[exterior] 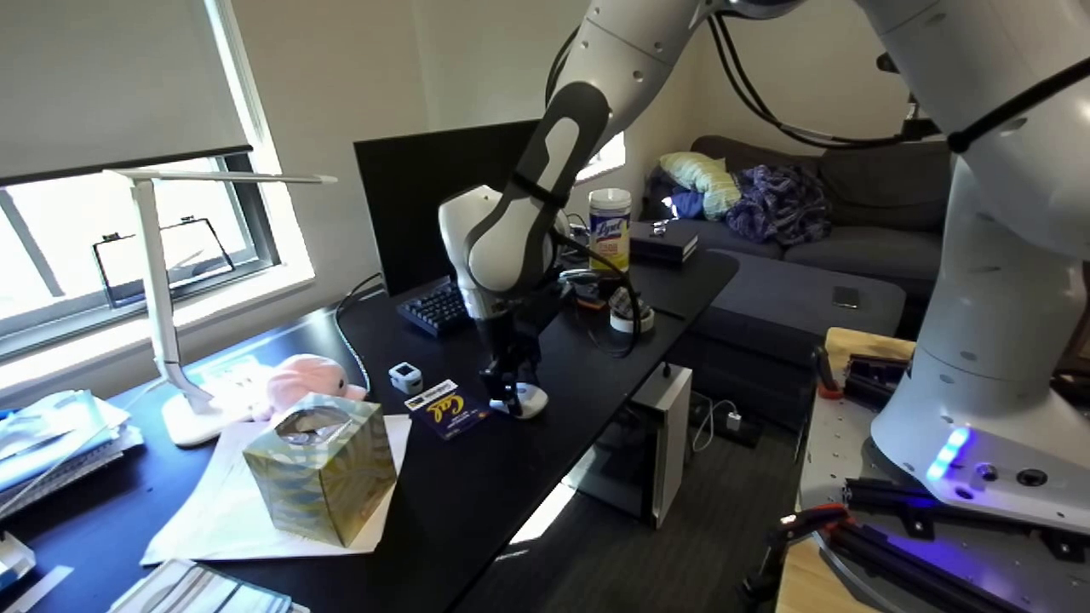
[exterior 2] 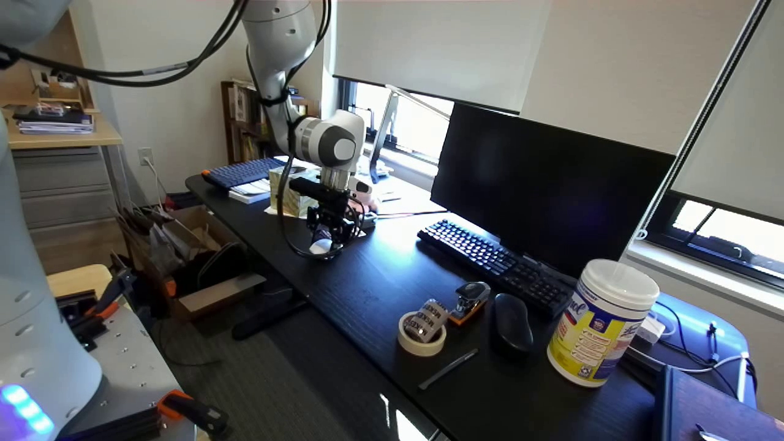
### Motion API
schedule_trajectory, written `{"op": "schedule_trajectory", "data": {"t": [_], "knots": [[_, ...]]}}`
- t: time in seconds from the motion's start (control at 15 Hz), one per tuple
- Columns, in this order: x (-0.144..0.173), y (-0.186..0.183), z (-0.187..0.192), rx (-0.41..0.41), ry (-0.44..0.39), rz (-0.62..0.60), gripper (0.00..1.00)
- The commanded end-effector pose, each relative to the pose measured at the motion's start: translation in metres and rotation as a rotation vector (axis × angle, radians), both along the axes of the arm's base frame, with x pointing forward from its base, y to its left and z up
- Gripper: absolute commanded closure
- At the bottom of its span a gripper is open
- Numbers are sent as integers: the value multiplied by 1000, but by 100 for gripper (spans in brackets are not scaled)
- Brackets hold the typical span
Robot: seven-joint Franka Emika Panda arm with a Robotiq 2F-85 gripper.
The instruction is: Move the white mouse to the right side of the desk
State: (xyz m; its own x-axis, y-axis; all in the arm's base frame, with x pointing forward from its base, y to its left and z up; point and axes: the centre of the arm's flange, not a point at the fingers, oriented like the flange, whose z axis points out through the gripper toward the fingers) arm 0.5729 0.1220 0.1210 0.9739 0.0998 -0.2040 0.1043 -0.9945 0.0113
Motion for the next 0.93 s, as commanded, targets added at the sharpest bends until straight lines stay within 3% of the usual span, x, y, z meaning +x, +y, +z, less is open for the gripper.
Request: {"op": "schedule_trajectory", "data": {"t": [0.0, 0.6, 0.87], "knots": [[-5, -7, 7, 14, 18, 40, 61], [-77, -118, 111, 74, -60, -55, 61], [-97, -188, 168, 141, -116, -248, 61]]}}
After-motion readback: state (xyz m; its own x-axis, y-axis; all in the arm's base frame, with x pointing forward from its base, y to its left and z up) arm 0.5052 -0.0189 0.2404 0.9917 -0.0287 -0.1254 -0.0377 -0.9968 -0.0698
